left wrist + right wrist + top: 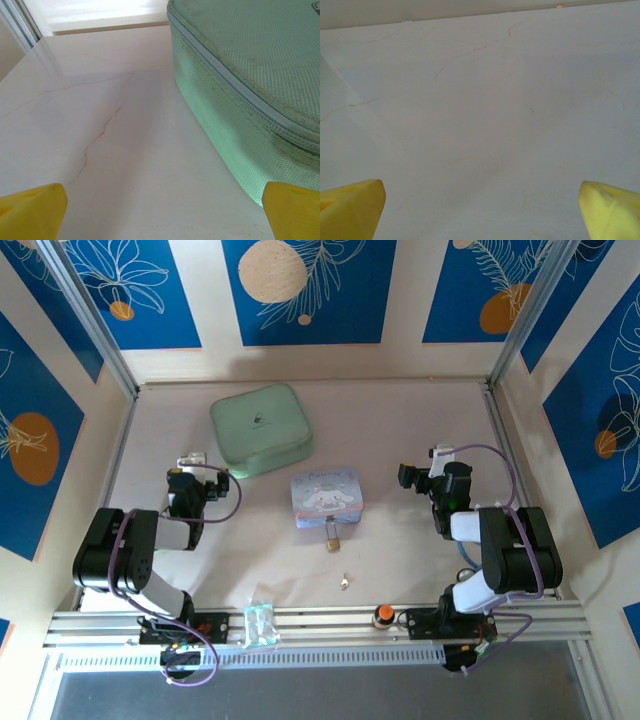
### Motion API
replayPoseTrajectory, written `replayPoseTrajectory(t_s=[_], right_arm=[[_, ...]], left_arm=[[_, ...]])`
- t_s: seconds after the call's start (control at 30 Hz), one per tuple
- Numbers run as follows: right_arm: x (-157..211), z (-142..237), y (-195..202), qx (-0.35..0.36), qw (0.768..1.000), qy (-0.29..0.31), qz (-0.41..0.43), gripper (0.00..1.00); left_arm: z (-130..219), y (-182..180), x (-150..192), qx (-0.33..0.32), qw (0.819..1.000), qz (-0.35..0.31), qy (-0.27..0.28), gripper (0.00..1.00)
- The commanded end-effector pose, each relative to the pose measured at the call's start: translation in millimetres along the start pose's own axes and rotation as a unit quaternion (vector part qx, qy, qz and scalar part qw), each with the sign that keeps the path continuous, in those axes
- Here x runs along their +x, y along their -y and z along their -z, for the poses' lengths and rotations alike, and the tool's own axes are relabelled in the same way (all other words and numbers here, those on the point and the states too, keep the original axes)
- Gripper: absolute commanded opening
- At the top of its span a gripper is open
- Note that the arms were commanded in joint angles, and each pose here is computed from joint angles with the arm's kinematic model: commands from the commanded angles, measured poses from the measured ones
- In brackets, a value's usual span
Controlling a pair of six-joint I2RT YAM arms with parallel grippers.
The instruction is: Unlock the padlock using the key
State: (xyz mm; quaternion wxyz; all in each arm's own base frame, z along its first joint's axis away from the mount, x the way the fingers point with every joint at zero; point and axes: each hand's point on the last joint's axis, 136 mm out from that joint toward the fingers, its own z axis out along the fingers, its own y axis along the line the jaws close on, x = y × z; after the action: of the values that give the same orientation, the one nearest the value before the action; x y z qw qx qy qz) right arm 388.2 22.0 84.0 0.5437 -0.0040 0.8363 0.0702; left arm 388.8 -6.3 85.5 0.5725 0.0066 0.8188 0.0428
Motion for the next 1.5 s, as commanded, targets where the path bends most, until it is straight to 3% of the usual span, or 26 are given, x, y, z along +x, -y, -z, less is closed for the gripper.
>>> replayPoseTrajectory(t_s=[0.0,0.2,0.4,0.5,0.57,0.67,0.8,0.9,1.03,1.23,1.37,1.47], right_arm=[[-13.7,-4.5,-2.5,-0.005,1.0,0.018,-0.003,0.99],[-15.2,-3.5,-2.0,-0.004,1.0,0.021,-0.004,0.99],[-43.6,11.8,-1.5,0.024,1.0,0.013,-0.002,0.99],[-56.7,25.4,-6.4,0.033,0.999,0.002,-0.017,0.99],[-63.3,37.6,-5.7,0.049,0.997,-0.027,-0.06,0.99],[-67.3,60.2,-1.8,0.075,0.976,-0.074,-0.189,0.99],[-70.6,86.3,-37.1,-0.066,0.945,-0.125,-0.294,0.99],[-70.6,110.9,-69.2,-0.157,0.929,-0.142,-0.302,0.99],[-46.5,139.3,-95.4,-0.152,0.933,-0.221,-0.239,0.94],[11.8,178.3,-145.8,-0.141,0.92,-0.347,-0.12,0.83],[43.5,203.0,-178.7,-0.157,0.892,-0.419,-0.059,0.73],[67.3,215.9,-198.8,-0.163,0.867,-0.469,-0.032,0.65]], left_arm=[[-3.5,2.6,-10.0,0.001,1.0,-0.007,0.015,0.99],[0.3,0.4,-10.7,-0.004,1.0,-0.004,0.024,0.99],[36.7,-16.9,-45.6,-0.041,0.997,0.011,0.065,0.99],[54.0,-28.0,-64.2,-0.062,0.993,0.06,0.079,0.99],[61.5,-26.9,-71.2,-0.051,0.99,0.118,0.058,0.99],[76.8,-4.7,-92.1,0.033,0.972,0.217,0.082,0.99],[100.6,12.7,-98.3,0.122,0.928,0.326,0.132,0.99],[105.9,34.1,-93.0,0.167,0.918,0.356,0.051,0.99],[123.4,69.4,-83.9,0.212,0.912,0.347,-0.047,0.99],[150.0,120.9,-66.3,0.262,0.913,0.291,-0.118,0.99],[164.7,171.6,-55.9,0.321,0.899,0.249,-0.165,0.99],[174.8,193.7,-50.1,0.334,0.899,0.223,-0.174,0.99]])
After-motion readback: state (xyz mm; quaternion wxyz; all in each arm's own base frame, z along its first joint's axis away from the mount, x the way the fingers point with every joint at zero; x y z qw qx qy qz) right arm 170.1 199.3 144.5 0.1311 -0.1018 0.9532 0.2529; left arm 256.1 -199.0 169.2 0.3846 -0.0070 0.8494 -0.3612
